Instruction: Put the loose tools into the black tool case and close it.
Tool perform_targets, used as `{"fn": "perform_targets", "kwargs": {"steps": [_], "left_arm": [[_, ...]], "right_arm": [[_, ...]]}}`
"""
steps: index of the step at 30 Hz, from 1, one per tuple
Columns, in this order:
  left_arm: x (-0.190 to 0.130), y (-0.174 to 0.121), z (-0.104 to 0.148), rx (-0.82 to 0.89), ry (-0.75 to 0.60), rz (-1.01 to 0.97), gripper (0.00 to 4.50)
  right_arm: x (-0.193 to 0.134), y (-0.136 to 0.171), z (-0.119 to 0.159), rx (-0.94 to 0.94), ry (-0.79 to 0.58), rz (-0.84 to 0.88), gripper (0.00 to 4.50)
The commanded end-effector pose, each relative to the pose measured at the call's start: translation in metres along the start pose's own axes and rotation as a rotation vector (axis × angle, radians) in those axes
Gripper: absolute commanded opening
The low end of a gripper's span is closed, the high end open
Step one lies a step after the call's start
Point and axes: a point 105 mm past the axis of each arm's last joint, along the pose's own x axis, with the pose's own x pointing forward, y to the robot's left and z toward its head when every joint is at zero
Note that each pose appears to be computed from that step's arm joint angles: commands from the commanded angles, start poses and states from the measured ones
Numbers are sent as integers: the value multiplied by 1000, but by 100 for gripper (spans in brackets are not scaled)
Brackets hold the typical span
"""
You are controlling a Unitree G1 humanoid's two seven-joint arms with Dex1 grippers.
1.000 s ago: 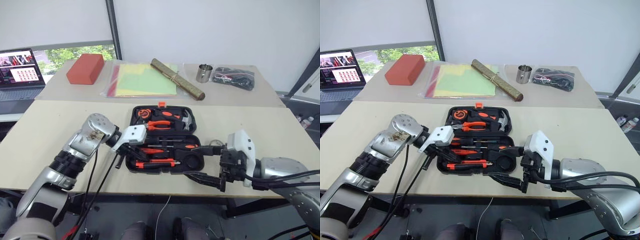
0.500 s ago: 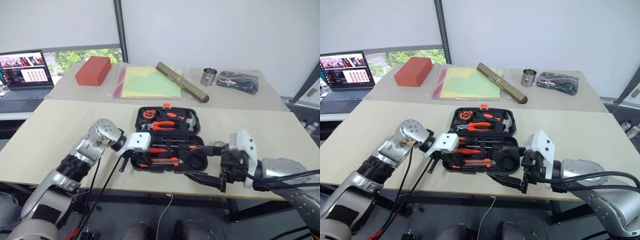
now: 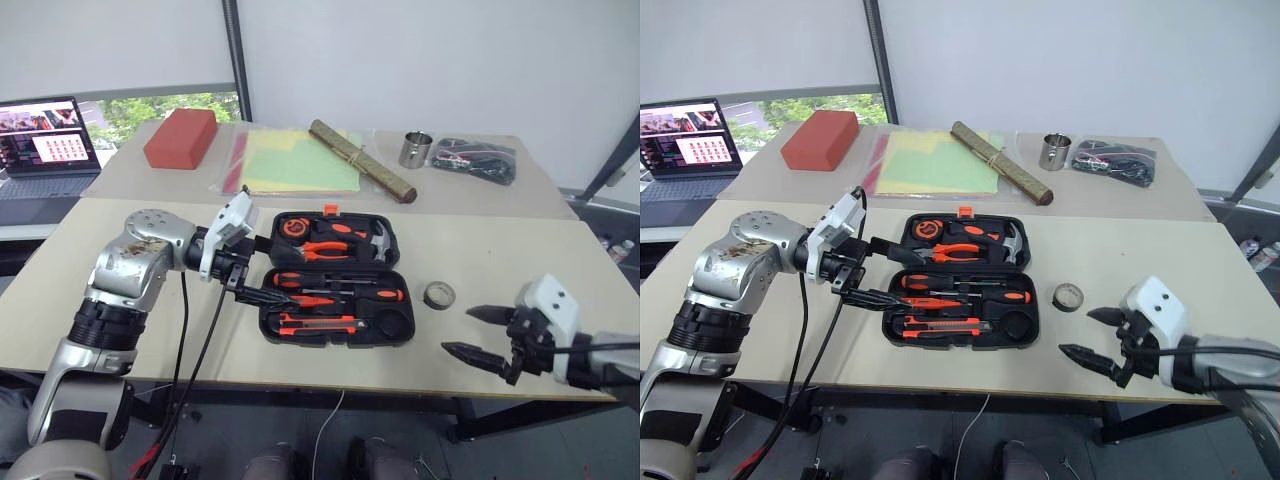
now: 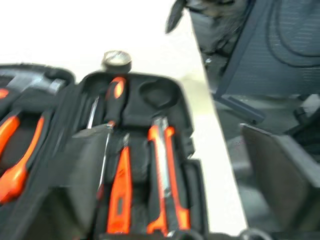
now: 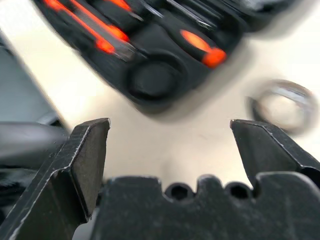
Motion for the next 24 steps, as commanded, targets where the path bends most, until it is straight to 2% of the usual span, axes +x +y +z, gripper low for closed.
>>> {"fn": "perform_targets", "kwargs": {"steps": [1,10,15,18,20,21,24], "left_arm": [[5,-1,3,64,9,18,448],[12,-1,-2,94,33,41,448],[11,-1,-3,99,39,55,450],[11,-2,-4,102,47,53,450],[11,-2,-7,108,62,50,450],[11,-3,-9,112,69,48,450],[12,-4,-11,113,75,41,450]], "right_arm": [[19,-22,2,-61,6,-59,450],[69,-39,-1,-79,44,-40,450],[80,-49,-13,-20,72,-80,318],[79,-51,-14,-13,56,-92,200],[75,-50,-9,3,23,-91,128],[71,-49,-4,10,0,-86,108],[57,-40,17,31,-90,-41,1]]}}
